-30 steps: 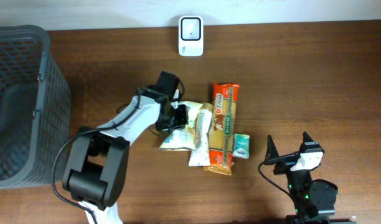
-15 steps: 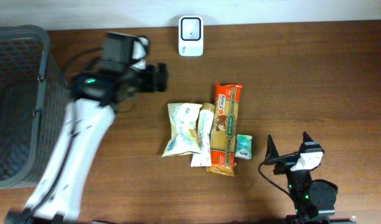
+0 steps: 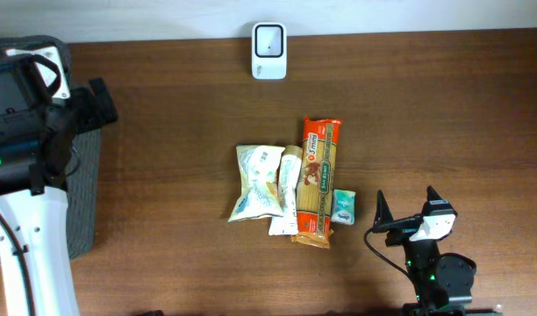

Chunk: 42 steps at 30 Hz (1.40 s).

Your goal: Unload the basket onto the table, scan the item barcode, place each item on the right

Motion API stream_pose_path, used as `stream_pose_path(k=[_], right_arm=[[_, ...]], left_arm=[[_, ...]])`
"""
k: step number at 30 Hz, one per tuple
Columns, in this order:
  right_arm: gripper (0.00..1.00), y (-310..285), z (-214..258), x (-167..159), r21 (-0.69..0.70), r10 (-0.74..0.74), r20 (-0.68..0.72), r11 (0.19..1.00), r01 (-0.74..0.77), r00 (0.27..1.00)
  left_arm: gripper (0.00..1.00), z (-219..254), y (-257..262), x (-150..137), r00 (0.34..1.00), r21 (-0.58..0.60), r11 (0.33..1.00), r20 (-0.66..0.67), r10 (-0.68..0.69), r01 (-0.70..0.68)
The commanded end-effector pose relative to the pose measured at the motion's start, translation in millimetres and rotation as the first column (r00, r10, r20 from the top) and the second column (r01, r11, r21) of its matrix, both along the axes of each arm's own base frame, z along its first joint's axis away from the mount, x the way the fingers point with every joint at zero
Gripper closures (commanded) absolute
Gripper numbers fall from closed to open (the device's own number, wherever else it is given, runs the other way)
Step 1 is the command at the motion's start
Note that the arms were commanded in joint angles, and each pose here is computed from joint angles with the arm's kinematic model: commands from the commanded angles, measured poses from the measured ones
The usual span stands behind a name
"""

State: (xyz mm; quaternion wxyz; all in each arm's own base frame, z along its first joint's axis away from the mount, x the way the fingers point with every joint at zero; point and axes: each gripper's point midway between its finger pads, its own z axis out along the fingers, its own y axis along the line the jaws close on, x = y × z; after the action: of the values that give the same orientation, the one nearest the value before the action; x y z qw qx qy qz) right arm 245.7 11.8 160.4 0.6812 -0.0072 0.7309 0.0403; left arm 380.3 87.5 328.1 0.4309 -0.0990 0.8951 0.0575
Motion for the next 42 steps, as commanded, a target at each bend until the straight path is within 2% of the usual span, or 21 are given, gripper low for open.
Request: stream_pose_path(k=[1,32,36,38,40,42], right_arm=[[0.01,-3,-2,0,-0.008,-0.016,0.0,1.0,0.016,1.0],[0.01,-4,-2,0,-0.008,-0.018,0.0,1.0,0.018,1.0],[0.01,23,27,-6,0.066,0.134,0.059,0.988,-0.138,0.989],[0.01,27,43,-12,0.076,0.156,-0.004,0.985,-0.155,0.988],[0.01,34,56,-18,0.103,0.198,-0.128,0.977,-0.185,0.972],[0.01,46,63,-17,0.168,0.27,-0.312,0.959,-0.227,0.911]], left_arm=[[0.01,3,3,-1,0.998,0.097,0.994,-0.02,-0.057,0.059],[0.01,3,3,-1,0.998,0.097,0.994,-0.021,-0.058,0.06],[0.01,3,3,-1,0.998,0.097,0.993,-0.02,-0.058,0.06],[0.01,3,3,-1,0.998,0.097,0.993,-0.02,-0.058,0.06],[0.01,3,3,-1,0.998,0.097,0.993,-0.021,-0.058,0.06],[0.01,3,3,-1,0.998,0.097,0.993,-0.02,-0.058,0.06]])
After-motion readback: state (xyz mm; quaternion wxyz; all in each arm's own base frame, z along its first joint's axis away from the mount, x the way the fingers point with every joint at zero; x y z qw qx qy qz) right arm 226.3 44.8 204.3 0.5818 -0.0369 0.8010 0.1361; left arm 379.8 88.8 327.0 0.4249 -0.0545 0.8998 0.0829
